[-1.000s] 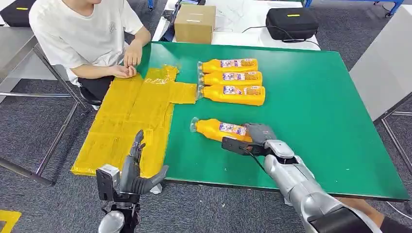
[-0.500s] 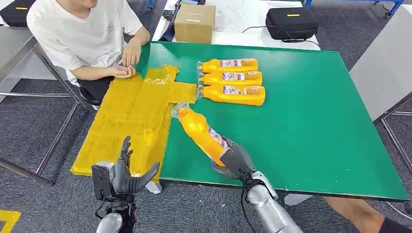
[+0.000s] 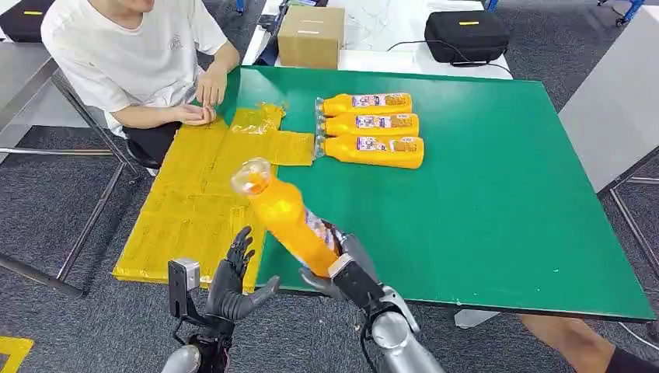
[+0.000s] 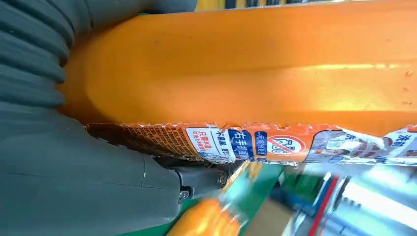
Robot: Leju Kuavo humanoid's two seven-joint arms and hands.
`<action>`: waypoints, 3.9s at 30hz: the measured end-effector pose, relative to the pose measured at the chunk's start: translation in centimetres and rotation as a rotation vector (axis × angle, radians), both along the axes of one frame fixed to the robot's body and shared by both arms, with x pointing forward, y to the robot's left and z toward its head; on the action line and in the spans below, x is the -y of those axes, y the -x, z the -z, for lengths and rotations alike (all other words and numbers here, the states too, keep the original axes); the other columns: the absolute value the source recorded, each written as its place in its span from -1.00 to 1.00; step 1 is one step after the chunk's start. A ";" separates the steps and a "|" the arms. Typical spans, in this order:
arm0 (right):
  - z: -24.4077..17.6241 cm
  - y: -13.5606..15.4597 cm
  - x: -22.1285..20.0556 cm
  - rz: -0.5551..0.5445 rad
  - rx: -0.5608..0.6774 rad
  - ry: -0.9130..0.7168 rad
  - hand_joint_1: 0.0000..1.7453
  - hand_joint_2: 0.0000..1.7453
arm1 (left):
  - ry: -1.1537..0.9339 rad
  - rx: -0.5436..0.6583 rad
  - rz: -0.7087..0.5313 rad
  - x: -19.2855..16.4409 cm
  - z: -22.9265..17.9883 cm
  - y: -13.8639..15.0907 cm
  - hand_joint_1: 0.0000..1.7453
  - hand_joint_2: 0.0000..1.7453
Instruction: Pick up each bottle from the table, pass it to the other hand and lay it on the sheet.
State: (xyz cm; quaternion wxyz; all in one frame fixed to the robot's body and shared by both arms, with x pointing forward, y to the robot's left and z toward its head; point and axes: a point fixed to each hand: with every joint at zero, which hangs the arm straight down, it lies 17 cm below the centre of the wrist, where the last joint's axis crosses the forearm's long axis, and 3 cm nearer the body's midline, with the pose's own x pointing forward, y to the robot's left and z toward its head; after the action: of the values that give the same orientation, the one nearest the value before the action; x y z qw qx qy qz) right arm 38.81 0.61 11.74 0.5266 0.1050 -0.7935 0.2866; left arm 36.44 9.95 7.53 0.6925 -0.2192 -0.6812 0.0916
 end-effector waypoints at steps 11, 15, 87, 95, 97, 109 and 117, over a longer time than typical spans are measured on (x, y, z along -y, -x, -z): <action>0.5 2.4 -5.7 -0.138 0.030 0.078 1.00 1.00 | 0.005 0.131 0.012 0.8 -4.2 -0.3 -1.00 1.00; 1.4 3.5 -7.1 -0.168 0.018 0.097 1.00 1.00 | 0.041 0.159 0.049 2.0 -5.6 0.0 -1.00 1.00; -1.1 4.7 -7.4 -0.065 0.142 0.085 -1.00 -1.00 | -1.321 0.250 -0.248 -15.1 1.4 -11.1 1.00 1.00; -1.1 5.0 -7.6 -0.086 0.138 0.076 -1.00 -1.00 | -1.487 0.221 -0.126 -16.5 4.4 -12.9 1.00 1.00; -1.1 5.0 -7.7 -0.087 0.136 0.073 -1.00 -1.00 | -1.516 0.206 -0.078 -16.3 5.2 -13.2 0.72 1.00; -1.0 5.3 -7.7 -0.098 0.139 0.054 -1.00 -1.00 | -1.392 0.198 0.094 -14.3 6.9 -13.0 -1.00 1.00; -0.4 5.4 -7.6 -0.100 0.129 0.058 -1.00 -1.00 | -1.249 0.224 0.060 -13.6 4.8 -12.9 -1.00 1.00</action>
State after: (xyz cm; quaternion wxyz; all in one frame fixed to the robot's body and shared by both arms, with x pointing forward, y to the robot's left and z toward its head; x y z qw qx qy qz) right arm 33.38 8.24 12.14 0.4621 0.1105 -0.8110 0.3415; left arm 49.35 23.53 2.71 0.6166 0.1988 -0.6680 -0.3662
